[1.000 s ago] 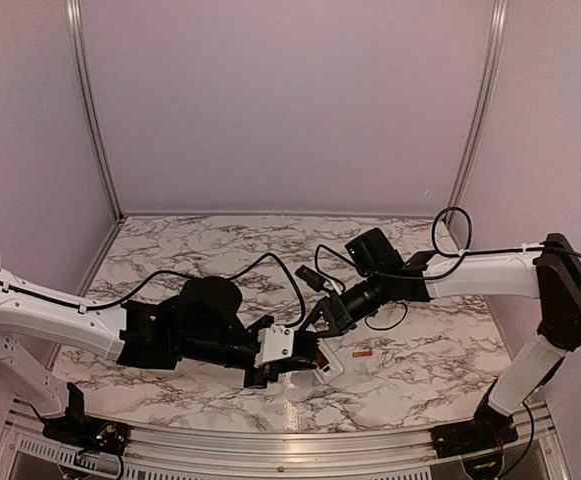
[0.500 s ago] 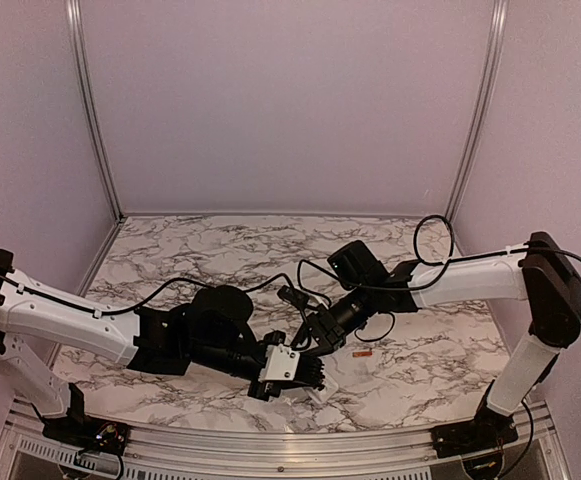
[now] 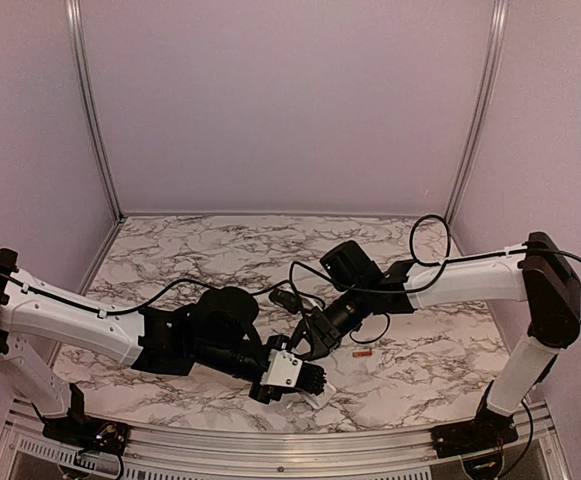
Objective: Load the batteries into the remote control
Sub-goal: Place the battery in the battery compartment.
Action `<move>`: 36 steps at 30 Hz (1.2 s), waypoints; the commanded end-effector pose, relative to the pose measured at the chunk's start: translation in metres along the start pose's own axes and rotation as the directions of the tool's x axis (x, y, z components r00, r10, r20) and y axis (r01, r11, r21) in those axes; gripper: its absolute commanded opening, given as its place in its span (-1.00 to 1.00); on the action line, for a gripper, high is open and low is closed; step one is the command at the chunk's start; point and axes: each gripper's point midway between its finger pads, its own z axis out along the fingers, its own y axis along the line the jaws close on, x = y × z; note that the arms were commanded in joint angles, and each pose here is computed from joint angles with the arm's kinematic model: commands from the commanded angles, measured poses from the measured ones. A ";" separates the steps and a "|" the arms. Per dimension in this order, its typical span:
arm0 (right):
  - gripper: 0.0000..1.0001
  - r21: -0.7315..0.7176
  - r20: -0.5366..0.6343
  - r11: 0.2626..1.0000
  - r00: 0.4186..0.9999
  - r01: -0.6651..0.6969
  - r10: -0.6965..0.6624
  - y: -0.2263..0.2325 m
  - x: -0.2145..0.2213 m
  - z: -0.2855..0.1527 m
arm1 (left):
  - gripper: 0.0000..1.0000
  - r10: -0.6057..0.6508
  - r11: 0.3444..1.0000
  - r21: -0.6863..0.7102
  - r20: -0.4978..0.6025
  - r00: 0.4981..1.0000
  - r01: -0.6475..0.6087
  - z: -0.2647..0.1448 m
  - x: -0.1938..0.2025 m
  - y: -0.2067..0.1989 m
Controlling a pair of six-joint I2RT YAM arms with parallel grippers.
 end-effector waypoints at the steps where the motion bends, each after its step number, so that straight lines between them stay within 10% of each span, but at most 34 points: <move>1: -1.00 -0.031 -0.016 0.999 0.999 0.041 -0.042 0.014 -0.004 0.000 | -1.00 0.006 0.998 0.057 -0.045 0.999 -0.003 0.003 0.009 -0.011; 36: -1.00 -0.021 -0.060 0.999 0.998 -0.035 0.034 0.002 0.008 0.004 | -0.76 0.010 0.984 0.174 -0.297 0.955 0.044 0.001 0.068 -0.039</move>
